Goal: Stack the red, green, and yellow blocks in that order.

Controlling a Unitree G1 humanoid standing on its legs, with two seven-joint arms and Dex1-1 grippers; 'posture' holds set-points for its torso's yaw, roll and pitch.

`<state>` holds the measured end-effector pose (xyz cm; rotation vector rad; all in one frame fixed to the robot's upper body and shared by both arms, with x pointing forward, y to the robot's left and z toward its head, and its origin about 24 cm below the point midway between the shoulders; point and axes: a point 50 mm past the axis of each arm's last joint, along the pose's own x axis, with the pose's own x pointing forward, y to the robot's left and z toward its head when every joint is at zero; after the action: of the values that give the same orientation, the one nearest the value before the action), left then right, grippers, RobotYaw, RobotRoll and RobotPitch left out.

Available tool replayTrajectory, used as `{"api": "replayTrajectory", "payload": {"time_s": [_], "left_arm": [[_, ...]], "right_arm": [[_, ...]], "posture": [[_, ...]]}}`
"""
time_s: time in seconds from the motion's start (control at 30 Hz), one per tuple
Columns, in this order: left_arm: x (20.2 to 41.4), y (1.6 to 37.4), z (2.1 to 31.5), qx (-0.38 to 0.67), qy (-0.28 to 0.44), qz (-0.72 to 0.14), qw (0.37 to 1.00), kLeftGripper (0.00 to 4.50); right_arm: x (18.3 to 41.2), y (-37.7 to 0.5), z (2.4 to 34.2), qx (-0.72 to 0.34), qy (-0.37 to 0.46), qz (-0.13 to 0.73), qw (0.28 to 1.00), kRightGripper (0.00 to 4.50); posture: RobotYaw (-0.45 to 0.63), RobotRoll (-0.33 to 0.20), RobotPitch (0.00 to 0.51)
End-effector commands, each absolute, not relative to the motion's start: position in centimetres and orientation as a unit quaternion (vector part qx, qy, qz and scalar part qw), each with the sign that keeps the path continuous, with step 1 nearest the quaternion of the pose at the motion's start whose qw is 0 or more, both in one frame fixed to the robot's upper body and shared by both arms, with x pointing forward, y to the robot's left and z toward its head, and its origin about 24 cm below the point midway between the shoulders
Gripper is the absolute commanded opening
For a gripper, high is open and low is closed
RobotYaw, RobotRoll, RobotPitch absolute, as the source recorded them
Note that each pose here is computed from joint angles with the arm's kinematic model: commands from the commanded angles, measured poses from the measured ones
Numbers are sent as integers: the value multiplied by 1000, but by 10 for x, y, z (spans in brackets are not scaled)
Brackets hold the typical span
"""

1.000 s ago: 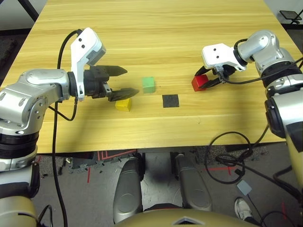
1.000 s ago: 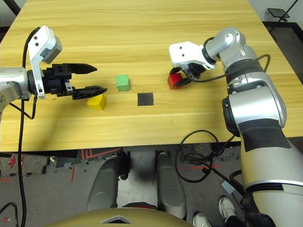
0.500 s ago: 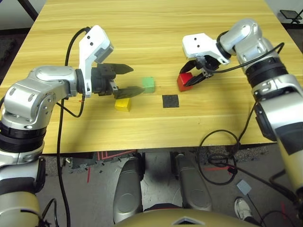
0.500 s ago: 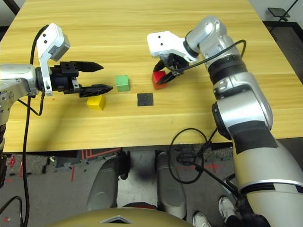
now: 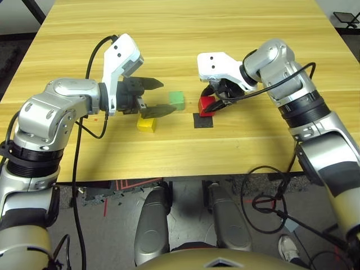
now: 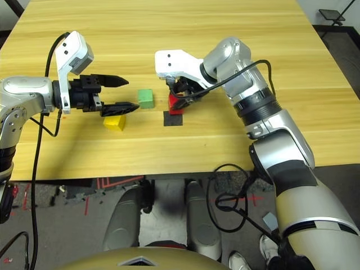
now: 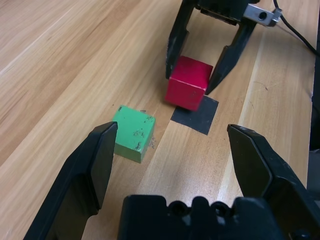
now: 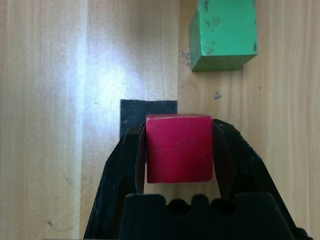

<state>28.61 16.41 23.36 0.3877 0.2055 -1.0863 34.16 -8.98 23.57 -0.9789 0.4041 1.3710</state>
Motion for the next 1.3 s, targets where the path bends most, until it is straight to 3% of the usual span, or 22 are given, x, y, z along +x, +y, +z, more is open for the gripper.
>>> {"api": "replayTrajectory", "payload": {"time_s": [0.03,0.5,0.73,0.77,0.9,1.03,1.3], "left_arm": [[283,165,233,184,100,-512,833,4500],[283,162,235,182,99,-514,833,4500],[289,162,236,182,94,-511,835,4500],[291,161,236,183,94,-511,835,4500],[299,160,237,205,98,-515,826,4500],[312,155,233,262,103,-532,799,4500],[329,144,223,312,124,-557,759,4500]], "right_arm": [[334,-85,230,-424,179,619,636,1988],[330,-86,217,-416,178,630,630,1988],[328,-87,214,-403,178,636,634,4364],[328,-88,215,-394,177,638,638,4440],[332,-99,235,-287,132,663,679,4440],[342,-149,260,-245,54,665,703,4440],[338,-219,244,-235,79,636,730,4440]], "posture": [[339,-84,280],[332,-71,296],[304,-63,291],[303,-62,288],[288,-55,278],[241,-49,265],[137,-36,251]]}}
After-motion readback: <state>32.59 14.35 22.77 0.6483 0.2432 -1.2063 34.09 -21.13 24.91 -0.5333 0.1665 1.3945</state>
